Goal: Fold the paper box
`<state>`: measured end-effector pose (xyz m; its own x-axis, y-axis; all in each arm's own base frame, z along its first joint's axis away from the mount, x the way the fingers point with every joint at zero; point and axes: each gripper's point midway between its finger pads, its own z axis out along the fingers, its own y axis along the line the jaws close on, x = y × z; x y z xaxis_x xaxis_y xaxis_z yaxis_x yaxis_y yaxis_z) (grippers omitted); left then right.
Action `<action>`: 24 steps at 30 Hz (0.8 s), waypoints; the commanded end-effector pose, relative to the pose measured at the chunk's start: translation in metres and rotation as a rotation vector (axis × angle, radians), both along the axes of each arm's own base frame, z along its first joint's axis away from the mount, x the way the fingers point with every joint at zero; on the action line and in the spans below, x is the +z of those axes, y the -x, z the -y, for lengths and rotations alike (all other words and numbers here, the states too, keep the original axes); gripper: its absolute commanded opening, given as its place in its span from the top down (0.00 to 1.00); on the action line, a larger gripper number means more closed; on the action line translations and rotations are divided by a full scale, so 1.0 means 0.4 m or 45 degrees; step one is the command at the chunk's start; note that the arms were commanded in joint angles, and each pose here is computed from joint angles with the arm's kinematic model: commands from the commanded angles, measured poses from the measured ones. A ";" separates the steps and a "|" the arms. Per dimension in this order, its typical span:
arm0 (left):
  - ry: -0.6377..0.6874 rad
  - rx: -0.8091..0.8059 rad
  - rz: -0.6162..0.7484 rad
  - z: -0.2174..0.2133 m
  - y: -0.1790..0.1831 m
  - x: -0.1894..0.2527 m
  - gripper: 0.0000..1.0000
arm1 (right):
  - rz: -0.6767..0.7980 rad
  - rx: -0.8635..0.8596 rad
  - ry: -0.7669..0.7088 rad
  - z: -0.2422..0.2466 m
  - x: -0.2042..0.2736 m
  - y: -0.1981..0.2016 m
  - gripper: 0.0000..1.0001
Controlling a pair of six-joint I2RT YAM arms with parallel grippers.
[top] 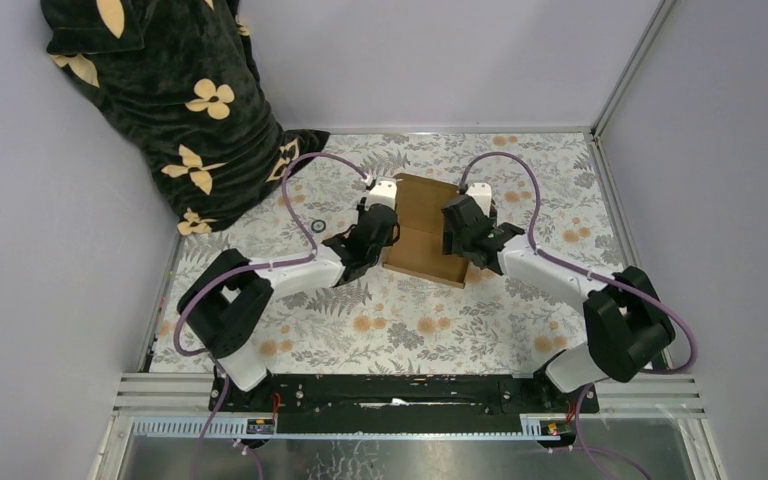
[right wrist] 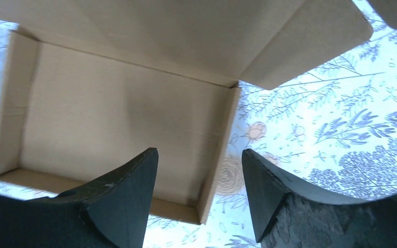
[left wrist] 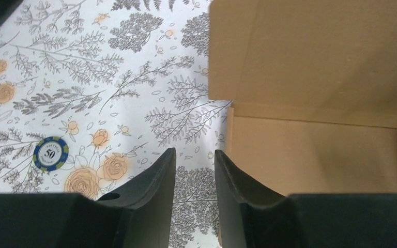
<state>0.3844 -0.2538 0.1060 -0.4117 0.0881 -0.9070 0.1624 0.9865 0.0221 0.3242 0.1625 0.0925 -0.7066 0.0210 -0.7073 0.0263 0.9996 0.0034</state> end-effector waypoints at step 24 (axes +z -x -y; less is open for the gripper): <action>0.461 0.036 -0.182 -0.180 0.190 0.133 0.47 | 0.040 0.366 -0.420 -0.091 0.224 0.165 0.31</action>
<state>0.3360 -0.1897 0.1664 -0.4741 -0.1975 -0.8580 0.1308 0.9479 -0.2904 0.2778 0.1739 0.1738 -0.6436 0.0821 -0.7610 -0.1510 0.9611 0.2314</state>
